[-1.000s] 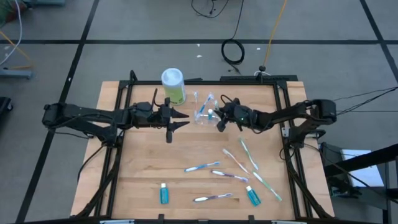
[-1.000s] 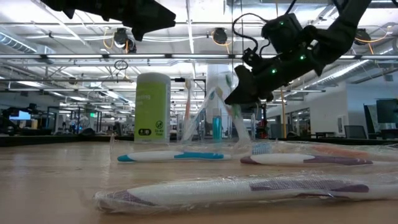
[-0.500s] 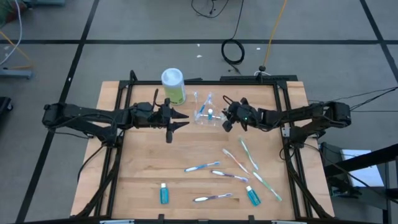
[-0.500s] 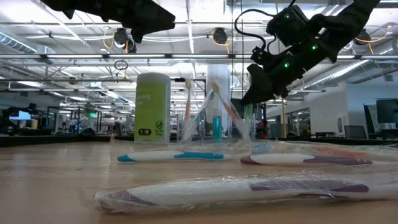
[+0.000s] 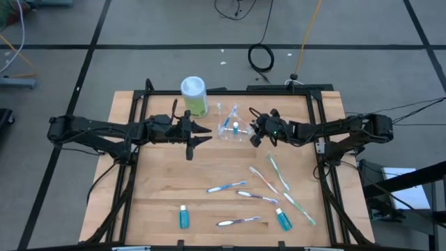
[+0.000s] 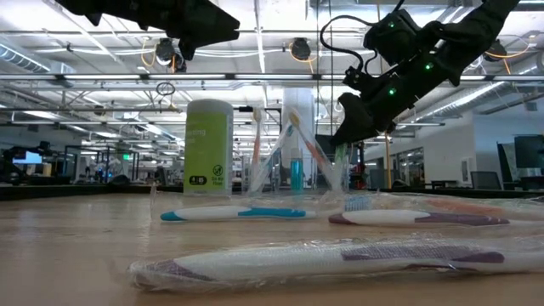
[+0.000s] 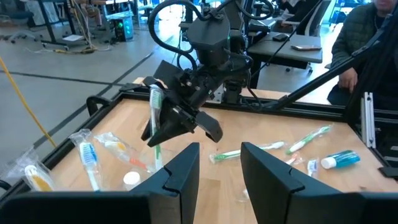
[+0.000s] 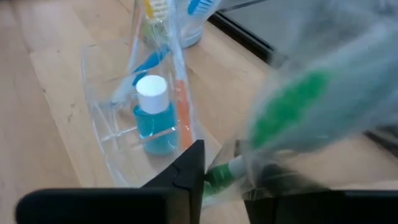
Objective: Pick & Place toothbrushing station
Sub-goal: Put the left green toothbrush into the transparent organizer, then put the blue toothbrush into the transparent organizer
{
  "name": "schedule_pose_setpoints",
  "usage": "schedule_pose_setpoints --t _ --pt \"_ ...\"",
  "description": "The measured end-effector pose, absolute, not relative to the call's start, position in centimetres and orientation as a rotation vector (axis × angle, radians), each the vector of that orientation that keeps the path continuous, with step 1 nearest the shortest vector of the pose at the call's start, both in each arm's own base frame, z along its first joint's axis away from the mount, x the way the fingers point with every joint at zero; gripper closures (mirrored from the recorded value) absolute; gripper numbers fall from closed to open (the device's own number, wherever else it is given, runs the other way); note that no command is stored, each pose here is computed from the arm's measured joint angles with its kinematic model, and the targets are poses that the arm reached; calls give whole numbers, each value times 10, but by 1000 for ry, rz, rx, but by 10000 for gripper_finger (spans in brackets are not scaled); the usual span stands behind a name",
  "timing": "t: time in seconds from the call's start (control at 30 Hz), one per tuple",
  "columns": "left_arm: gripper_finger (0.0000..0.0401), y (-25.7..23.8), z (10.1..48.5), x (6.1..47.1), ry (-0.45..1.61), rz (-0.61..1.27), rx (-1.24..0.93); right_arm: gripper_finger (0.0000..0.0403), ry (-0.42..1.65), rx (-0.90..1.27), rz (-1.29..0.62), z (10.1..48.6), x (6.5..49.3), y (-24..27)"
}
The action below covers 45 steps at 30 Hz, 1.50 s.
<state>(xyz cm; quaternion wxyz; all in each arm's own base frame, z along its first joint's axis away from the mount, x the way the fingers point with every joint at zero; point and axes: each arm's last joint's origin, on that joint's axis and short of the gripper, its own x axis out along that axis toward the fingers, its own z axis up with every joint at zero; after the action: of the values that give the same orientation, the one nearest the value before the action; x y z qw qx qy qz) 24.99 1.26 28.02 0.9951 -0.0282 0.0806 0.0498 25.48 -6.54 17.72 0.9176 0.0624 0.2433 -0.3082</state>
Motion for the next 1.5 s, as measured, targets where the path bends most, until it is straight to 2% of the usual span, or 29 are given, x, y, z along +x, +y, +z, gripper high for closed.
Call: schedule_pose_setpoints --t 0.3,0.53,0.93,1.17,1.33,1.5 --pt "279 12 273 248 234 102 -130 219 523 49 -615 182 251 -65" --pt "279 3 262 245 359 30 -175 182 561 86 -620 197 232 -59" --pt "279 -14 257 243 417 -12 -275 187 609 297 -609 202 214 -34" --pt "279 -25 249 247 468 -48 -278 187 667 427 -421 198 217 -14" --pt "279 -33 231 268 471 -72 -310 190 665 409 -373 198 218 -4" --pt "279 -40 205 296 447 -190 -376 191 645 407 -356 200 220 -1"
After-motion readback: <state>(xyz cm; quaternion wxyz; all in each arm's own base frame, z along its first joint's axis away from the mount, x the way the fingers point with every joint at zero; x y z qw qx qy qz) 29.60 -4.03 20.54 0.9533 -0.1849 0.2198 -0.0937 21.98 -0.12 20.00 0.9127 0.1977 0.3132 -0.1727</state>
